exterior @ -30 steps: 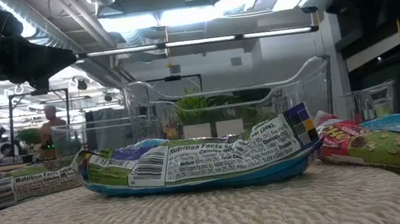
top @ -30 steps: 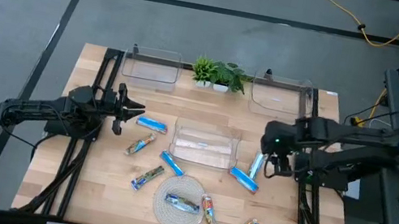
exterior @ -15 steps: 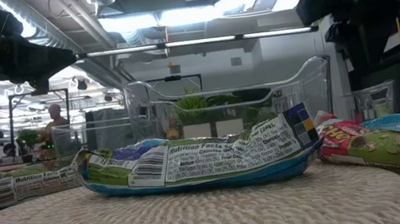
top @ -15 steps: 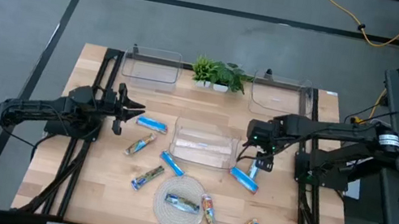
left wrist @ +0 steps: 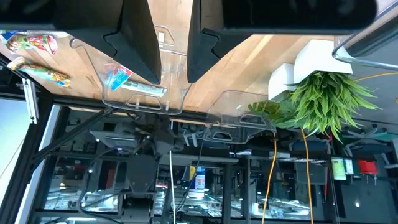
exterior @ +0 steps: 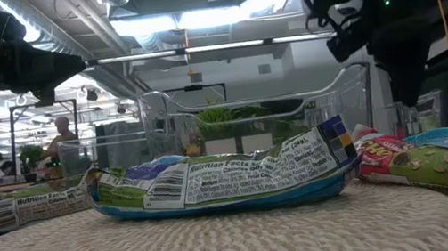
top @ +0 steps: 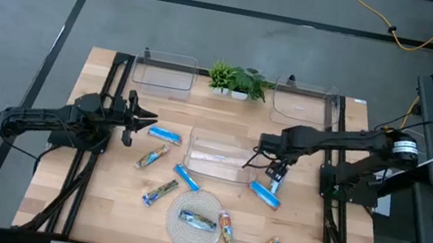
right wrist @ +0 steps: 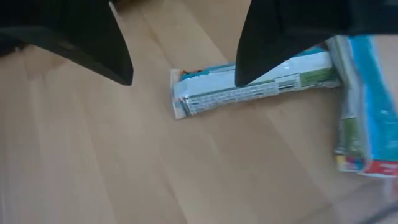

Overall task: Pick and place Granola Bars by type
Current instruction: Put the right orange granola bar into the right transparent bin

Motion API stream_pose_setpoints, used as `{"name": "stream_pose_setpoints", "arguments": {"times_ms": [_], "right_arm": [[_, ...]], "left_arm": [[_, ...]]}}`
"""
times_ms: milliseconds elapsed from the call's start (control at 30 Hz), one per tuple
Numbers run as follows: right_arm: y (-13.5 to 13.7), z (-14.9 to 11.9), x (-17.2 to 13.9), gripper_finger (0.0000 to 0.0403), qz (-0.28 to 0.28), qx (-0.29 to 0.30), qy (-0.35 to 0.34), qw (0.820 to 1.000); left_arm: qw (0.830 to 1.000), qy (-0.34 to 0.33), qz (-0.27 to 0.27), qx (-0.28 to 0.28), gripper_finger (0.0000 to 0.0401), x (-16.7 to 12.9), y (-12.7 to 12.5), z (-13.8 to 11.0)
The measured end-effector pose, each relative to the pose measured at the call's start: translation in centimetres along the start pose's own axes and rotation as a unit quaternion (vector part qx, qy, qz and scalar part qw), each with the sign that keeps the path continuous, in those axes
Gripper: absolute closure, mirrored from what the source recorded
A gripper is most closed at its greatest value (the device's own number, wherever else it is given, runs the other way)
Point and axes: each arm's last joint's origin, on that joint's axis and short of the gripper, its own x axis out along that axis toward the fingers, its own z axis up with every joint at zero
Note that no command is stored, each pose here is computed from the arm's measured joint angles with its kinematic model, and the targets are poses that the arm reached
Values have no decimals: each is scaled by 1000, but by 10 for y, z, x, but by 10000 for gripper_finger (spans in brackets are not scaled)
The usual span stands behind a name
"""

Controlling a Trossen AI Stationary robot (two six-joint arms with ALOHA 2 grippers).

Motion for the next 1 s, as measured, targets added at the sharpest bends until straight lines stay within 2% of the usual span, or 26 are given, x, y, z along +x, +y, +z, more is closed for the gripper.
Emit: {"name": "stream_pose_setpoints", "arguments": {"times_ms": [300,500,633,1000], "right_arm": [[1,-2,23,131,-11,60,15,998],[-3,-23,51,131,9,124,81,989],[-3,-29,58,131,32,148,111,982],[4,-15,59,131,85,114,42,989]], "left_arm": [[1000,0,0,0,329,0,0,0],[1000,0,0,0,329,0,0,0],[1000,0,0,0,329,0,0,0],[1000,0,0,0,329,0,0,0]]}}
